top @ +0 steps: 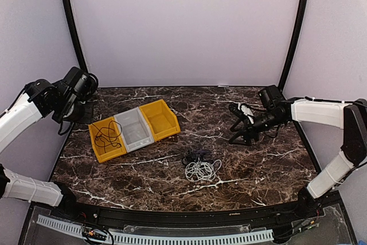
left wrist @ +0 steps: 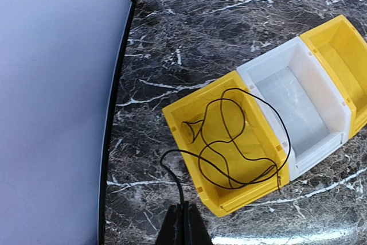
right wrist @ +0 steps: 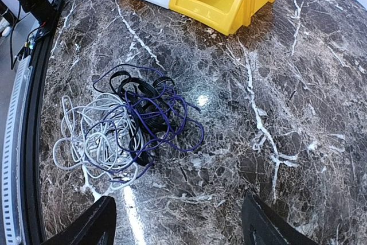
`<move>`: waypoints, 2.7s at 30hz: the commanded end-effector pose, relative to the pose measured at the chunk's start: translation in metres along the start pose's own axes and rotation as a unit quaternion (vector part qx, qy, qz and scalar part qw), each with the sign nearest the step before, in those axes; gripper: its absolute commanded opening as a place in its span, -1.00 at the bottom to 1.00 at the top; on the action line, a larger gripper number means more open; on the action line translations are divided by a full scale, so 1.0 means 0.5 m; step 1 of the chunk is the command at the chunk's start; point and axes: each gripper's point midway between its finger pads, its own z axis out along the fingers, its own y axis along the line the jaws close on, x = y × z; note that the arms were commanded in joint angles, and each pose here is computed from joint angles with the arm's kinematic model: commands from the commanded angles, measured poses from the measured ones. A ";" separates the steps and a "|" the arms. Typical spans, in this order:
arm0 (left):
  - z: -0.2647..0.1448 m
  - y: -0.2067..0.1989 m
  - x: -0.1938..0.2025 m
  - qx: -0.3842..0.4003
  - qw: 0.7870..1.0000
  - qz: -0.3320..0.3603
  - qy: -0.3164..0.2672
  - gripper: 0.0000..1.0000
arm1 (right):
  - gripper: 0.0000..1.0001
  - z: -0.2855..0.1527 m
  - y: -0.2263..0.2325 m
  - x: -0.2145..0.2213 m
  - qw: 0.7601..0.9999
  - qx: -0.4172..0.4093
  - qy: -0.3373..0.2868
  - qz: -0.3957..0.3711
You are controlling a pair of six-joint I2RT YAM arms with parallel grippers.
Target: Untangle the cables
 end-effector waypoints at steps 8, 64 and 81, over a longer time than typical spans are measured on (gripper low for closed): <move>-0.031 0.110 -0.040 -0.084 0.996 0.015 -0.017 -1.00 | 0.53 -0.006 0.006 -0.012 1.000 -0.008 -0.010 -0.009; 0.254 -0.120 0.106 0.056 0.995 0.010 0.082 -0.42 | 0.55 0.001 0.008 0.009 1.000 -0.016 0.007 -0.012; 0.096 -0.213 0.067 0.292 0.954 -0.056 0.035 0.05 | 0.56 0.002 0.009 0.009 1.000 -0.020 0.007 -0.012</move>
